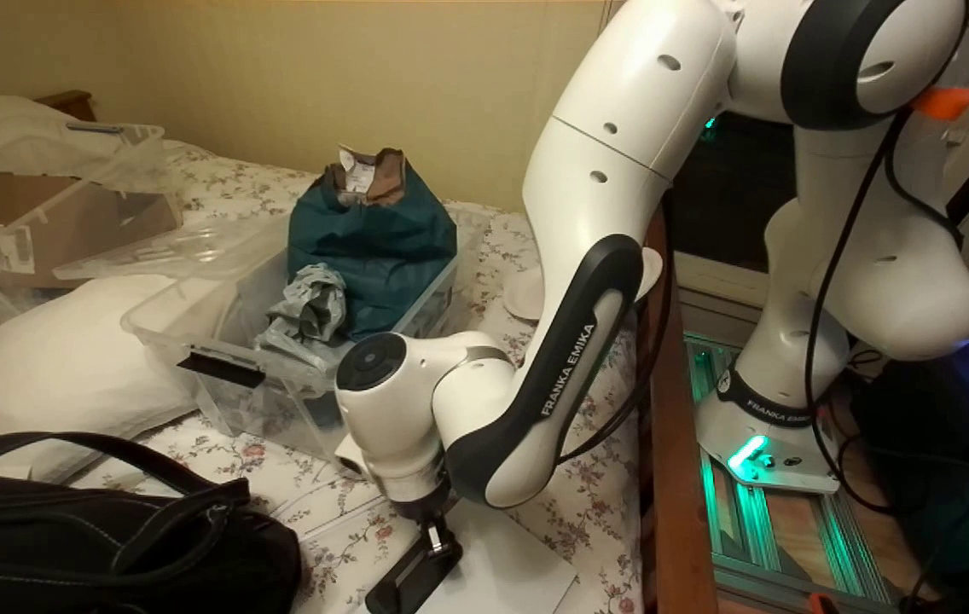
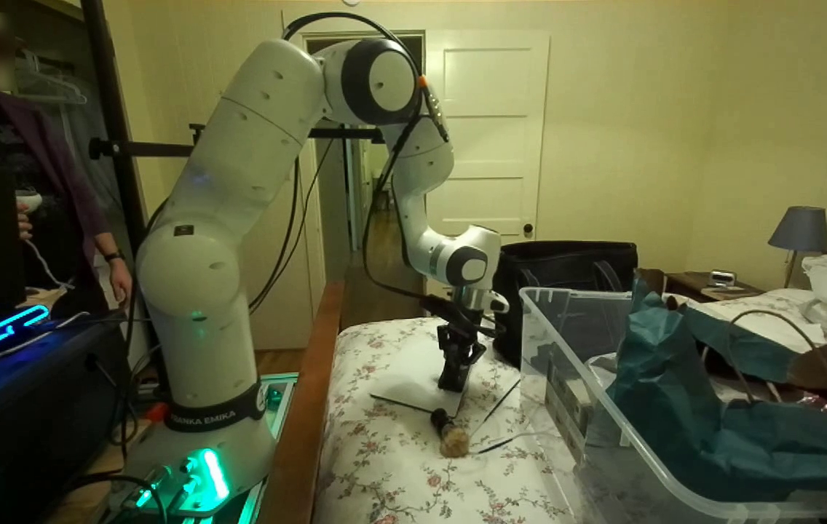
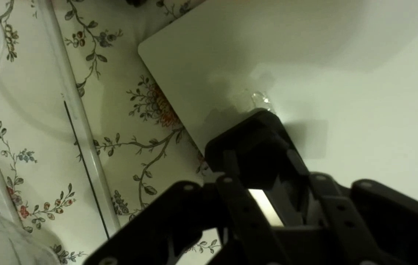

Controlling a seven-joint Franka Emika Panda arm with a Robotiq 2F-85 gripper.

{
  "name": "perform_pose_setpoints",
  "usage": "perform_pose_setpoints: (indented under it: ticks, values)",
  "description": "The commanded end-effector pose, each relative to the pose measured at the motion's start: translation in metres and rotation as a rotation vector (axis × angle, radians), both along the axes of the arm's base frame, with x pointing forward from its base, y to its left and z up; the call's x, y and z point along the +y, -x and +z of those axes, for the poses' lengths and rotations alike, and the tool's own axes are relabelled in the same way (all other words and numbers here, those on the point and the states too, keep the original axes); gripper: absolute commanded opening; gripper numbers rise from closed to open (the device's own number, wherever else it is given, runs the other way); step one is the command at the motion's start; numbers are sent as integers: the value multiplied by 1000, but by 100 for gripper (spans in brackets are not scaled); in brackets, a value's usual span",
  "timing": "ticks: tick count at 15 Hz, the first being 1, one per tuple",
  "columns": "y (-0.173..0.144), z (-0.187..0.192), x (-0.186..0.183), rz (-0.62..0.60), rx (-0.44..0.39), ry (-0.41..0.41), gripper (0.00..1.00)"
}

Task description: Put the white pad in the storage bin

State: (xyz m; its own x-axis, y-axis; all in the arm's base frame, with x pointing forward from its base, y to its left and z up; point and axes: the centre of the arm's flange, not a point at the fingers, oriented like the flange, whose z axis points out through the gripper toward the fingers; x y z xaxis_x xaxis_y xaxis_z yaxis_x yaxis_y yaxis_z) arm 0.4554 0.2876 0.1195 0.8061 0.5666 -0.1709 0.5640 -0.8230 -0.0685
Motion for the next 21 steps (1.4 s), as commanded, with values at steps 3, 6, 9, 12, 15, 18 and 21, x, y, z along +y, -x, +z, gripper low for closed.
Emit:
perform_pose_setpoints:
  ticks: [3, 6, 9, 12, 15, 18, 21]
  values:
    - [-12, -10, -7, 34, 6, -42, 7]
    - [-5, 4, 1, -7, 34, -114, 7]
    - [7, 30, 23, -21, 34, -169, 7]
    - [19, 57, 44, -54, 4, -182, 7]
    - [26, 81, 60, -71, -23, -195, 7]
    - [30, 100, 67, -90, -57, -206, 7]
    - [33, 116, 65, -159, -88, -276, 7]
